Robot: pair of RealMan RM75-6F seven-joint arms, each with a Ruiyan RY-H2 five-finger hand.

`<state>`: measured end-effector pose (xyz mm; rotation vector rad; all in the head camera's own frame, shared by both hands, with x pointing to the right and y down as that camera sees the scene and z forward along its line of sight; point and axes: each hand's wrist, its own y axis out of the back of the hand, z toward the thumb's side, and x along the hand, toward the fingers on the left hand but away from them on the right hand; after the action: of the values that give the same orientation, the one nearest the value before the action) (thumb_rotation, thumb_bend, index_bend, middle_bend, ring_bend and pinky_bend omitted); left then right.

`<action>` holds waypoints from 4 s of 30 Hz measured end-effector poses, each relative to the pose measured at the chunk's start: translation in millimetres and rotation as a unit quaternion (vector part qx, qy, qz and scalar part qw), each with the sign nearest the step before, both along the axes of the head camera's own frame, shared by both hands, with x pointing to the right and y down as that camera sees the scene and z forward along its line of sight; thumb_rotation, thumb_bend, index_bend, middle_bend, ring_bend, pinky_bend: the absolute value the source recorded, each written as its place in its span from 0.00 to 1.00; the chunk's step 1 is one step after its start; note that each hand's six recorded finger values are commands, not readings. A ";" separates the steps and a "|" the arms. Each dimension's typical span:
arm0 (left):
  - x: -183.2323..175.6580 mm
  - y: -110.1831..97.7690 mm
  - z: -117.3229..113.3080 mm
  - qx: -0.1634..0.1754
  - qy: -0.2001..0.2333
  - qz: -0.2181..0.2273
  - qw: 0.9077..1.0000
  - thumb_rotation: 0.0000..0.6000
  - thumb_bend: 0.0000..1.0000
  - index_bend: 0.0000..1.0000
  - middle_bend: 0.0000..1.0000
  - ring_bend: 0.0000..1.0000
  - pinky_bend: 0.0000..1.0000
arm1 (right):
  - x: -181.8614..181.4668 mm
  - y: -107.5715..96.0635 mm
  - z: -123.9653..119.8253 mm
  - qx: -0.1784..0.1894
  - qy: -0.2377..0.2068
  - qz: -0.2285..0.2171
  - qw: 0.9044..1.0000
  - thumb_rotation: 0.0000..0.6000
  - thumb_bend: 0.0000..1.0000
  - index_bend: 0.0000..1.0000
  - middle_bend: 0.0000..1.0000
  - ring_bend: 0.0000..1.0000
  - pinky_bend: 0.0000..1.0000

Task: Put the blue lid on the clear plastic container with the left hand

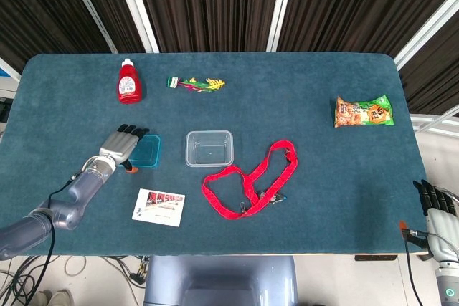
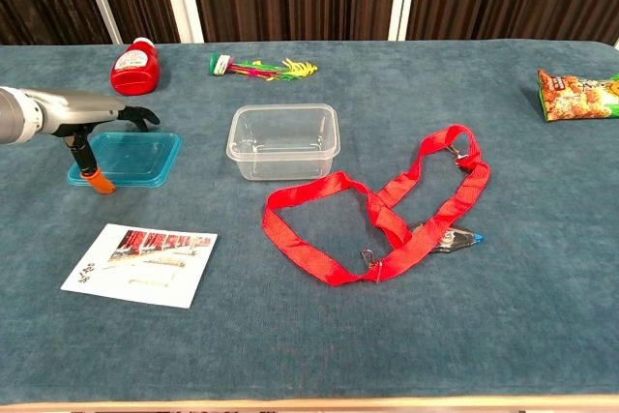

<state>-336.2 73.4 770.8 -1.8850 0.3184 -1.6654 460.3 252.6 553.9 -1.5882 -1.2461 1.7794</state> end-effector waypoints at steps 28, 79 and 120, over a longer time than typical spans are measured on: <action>-7.5 -3.4 -5.9 0.014 -0.003 -0.015 1.000 1.00 0.23 0.00 0.46 0.03 0.00 | -0.1 1.1 1.1 -0.005 -0.007 0.009 1.000 1.00 0.39 0.06 0.04 0.02 0.00; 106.9 -60.0 -127.0 0.016 0.089 -0.020 0.996 1.00 0.23 0.02 0.46 0.03 0.00 | -0.1 0.6 -0.2 -0.003 -0.016 0.017 1.000 1.00 0.39 0.06 0.04 0.02 0.00; 209.8 -39.9 -90.7 0.007 0.037 -0.055 0.998 1.00 0.22 0.03 0.45 0.03 0.00 | 1.1 1.1 0.1 -0.005 -0.020 0.023 1.000 1.00 0.39 0.06 0.04 0.02 0.00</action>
<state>-126.4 33.5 680.0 -1.9534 0.4718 -1.6610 461.5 253.7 554.0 -1.6188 -1.3047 1.7931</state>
